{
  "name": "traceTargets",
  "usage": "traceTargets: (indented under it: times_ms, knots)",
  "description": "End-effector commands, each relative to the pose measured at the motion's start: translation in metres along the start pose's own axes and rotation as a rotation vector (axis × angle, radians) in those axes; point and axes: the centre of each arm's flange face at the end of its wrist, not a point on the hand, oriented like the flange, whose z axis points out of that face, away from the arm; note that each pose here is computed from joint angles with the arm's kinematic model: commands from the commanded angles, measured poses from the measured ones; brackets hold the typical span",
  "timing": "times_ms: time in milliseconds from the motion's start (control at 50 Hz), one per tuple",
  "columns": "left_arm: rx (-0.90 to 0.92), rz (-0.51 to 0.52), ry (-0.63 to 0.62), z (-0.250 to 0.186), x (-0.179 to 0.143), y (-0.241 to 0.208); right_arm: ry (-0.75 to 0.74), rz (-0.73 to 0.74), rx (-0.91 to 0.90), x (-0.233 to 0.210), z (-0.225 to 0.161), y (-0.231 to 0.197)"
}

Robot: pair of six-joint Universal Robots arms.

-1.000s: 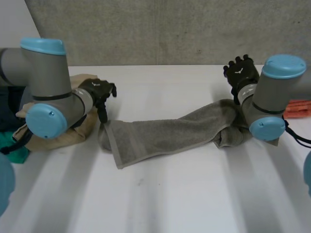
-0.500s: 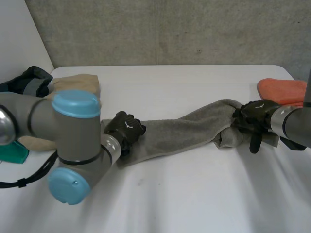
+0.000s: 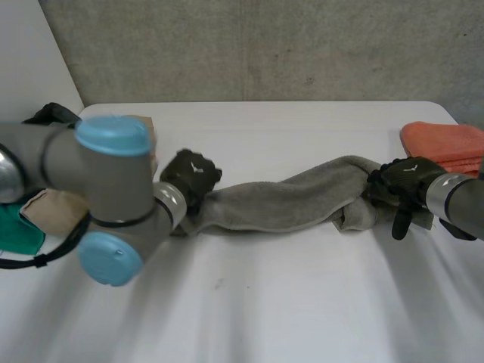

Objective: Fold the laundry.

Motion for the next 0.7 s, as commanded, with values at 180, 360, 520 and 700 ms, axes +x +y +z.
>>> traceTargets:
  times_ms: [180, 360, 520, 700]
  knots:
    - [0.127, -0.278, 0.088, -0.084, -0.051, -0.068, -0.118, -0.009, 0.084, -0.014, 0.001, -0.019]
    - [0.122, -0.365, 0.084, -0.088, -0.063, -0.066, -0.076, -0.051, 0.19, -0.026, 0.047, -0.011]
    - [0.078, -0.397, 0.089, -0.072, -0.065, -0.049, -0.042, -0.058, 0.256, -0.033, 0.078, -0.01]
    - [0.12, -0.399, 0.03, -0.035, -0.082, -0.043, 0.077, -0.078, 0.377, -0.006, 0.082, -0.048]
